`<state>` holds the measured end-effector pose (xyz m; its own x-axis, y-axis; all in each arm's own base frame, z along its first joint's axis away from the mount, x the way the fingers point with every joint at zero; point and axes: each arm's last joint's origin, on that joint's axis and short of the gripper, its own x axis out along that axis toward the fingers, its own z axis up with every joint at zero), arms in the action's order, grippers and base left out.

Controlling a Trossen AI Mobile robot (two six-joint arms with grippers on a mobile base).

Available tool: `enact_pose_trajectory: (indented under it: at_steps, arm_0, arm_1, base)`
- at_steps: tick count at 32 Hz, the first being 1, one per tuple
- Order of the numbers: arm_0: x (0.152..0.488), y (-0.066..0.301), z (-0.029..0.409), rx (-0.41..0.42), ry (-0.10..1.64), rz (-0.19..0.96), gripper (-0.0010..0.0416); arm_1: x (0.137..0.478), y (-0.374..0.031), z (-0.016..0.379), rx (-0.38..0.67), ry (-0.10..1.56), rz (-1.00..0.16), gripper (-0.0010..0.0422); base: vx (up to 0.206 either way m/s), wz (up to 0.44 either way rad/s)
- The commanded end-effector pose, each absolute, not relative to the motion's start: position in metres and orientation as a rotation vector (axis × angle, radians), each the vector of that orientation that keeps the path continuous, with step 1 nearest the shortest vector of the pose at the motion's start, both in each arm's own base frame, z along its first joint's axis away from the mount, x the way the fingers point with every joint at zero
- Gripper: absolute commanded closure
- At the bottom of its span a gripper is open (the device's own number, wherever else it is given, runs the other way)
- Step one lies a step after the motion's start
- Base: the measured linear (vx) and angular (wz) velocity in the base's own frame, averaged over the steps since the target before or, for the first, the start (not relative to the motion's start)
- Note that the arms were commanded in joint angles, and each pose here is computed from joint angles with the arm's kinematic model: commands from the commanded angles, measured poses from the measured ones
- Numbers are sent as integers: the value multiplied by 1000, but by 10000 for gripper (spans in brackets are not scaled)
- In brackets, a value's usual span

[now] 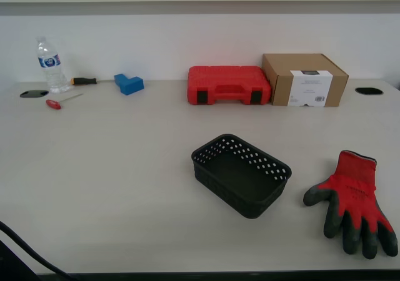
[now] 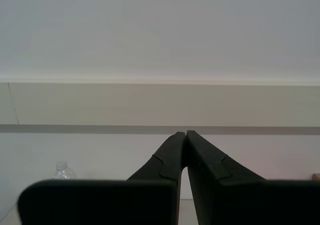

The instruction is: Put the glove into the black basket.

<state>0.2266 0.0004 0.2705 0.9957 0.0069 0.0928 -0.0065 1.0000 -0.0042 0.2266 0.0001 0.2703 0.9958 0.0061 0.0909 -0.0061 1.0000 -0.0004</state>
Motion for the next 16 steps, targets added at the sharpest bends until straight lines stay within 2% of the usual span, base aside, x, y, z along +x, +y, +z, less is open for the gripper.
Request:
enact_pose_trajectory:
  at_steps: [1, 16]
  arm_0:
    - [227, 0, 271, -3, -96, 6, 405]
    - [227, 0, 271, -3, -96, 6, 405]
  arm_1:
    - [227, 0, 271, 0, -94, 7, 412]
    - [227, 0, 271, 0, -94, 7, 412]
  base:
    - [0, 0]
    - [0, 0]
